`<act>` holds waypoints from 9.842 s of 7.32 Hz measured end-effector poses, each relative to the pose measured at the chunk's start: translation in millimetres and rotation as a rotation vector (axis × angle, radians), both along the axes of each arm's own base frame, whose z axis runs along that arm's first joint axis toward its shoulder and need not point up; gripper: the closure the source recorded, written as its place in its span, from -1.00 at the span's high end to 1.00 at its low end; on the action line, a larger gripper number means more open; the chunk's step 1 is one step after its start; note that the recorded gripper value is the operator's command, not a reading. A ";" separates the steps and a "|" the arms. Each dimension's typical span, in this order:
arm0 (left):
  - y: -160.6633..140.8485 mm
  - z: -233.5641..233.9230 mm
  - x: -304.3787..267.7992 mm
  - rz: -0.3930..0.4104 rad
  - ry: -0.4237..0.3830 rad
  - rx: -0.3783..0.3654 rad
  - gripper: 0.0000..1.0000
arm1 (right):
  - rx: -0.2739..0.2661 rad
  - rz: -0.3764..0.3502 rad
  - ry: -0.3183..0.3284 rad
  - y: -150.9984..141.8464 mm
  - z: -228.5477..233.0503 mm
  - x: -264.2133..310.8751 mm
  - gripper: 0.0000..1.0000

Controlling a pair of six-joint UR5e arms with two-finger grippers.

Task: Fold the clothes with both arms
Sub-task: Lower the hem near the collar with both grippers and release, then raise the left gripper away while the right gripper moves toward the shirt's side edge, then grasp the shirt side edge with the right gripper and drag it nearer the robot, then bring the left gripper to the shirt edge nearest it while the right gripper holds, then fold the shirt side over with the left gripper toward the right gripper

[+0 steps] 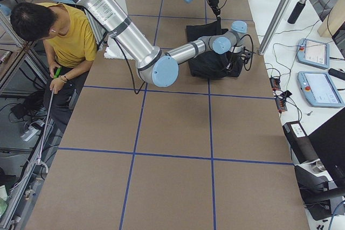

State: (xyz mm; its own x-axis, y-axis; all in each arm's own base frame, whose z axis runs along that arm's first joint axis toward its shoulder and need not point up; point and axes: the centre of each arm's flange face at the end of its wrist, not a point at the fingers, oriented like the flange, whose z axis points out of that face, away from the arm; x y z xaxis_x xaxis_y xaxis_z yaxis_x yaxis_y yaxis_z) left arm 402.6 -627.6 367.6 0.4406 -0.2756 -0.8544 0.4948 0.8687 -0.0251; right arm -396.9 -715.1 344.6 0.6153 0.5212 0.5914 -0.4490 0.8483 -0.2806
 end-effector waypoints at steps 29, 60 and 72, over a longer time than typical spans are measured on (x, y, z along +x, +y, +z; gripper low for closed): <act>-13.9 -61.5 -23.2 -0.101 0.175 0.019 0.35 | -0.098 0.071 -0.355 438.9 -18.2 23.2 -1.00; 216.4 -35.7 83.0 0.167 0.044 -0.079 -1.00 | -0.128 0.031 -0.336 449.1 -147.6 41.2 1.00; -102.1 -146.5 98.3 -0.024 0.084 0.310 1.00 | -0.063 0.107 -0.280 423.5 -137.1 13.4 0.81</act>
